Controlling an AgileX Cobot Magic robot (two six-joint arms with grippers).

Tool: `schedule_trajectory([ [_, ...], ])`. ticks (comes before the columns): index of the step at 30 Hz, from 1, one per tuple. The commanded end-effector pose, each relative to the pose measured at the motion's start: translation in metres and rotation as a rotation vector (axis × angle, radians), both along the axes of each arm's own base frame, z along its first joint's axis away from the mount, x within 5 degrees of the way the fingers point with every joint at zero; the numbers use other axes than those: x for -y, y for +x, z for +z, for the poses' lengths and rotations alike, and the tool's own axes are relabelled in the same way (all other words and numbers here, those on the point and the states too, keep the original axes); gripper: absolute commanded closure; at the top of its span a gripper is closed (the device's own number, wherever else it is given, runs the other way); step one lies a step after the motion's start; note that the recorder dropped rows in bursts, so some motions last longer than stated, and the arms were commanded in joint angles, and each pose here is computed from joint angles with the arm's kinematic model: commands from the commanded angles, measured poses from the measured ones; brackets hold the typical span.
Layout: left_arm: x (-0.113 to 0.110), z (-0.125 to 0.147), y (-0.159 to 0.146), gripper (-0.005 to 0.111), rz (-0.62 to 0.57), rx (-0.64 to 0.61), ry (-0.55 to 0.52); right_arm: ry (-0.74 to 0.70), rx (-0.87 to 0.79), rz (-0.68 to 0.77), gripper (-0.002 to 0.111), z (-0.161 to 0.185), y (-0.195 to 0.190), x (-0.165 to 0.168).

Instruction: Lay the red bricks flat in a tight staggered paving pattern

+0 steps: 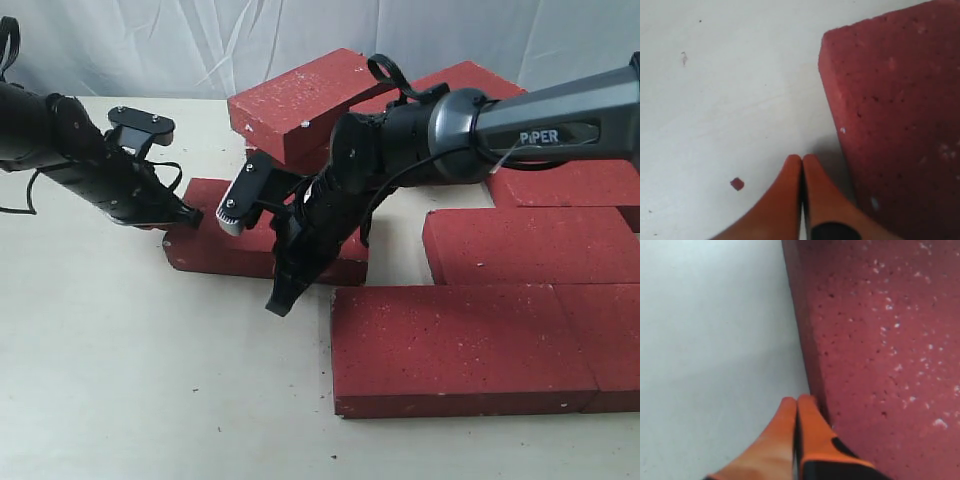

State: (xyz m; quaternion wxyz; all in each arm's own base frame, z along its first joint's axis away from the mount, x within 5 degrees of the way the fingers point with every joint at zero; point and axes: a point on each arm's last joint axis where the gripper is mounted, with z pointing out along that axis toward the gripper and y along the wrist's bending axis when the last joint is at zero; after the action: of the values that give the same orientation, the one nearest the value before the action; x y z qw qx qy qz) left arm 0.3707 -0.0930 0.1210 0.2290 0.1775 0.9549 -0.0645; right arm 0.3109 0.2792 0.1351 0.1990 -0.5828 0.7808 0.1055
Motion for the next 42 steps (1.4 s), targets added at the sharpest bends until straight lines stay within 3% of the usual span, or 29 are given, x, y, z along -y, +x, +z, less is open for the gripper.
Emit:
schedule_trajectory([
  [1,0.008,0.001,0.001,0.107,0.002,0.028,-0.015,0.01,0.044,-0.017,0.109,-0.002,0.006,-0.001],
  [9,0.019,0.003,0.001,0.107,-0.009,0.064,-0.022,-0.037,0.114,-0.043,0.109,-0.002,0.013,0.004],
  [16,0.029,-0.004,0.008,0.107,-0.014,0.171,-0.007,-0.04,0.144,-0.063,0.109,-0.001,0.017,0.006],
  [24,0.028,-0.002,0.011,0.107,-0.006,0.201,-0.006,-0.021,0.128,-0.184,0.109,-0.003,0.041,0.035],
  [31,0.031,-0.001,0.014,0.107,-0.006,0.217,-0.01,-0.001,0.097,-0.198,0.109,-0.003,0.036,0.029],
  [38,0.056,-0.009,0.022,0.107,-0.06,0.222,-0.017,0.047,0.125,-0.195,0.109,-0.001,0.031,0.015],
  [42,0.062,-0.004,0.028,0.107,-0.056,0.296,-0.023,0.058,0.139,-0.2,0.109,0.0,0.032,0.015],
])
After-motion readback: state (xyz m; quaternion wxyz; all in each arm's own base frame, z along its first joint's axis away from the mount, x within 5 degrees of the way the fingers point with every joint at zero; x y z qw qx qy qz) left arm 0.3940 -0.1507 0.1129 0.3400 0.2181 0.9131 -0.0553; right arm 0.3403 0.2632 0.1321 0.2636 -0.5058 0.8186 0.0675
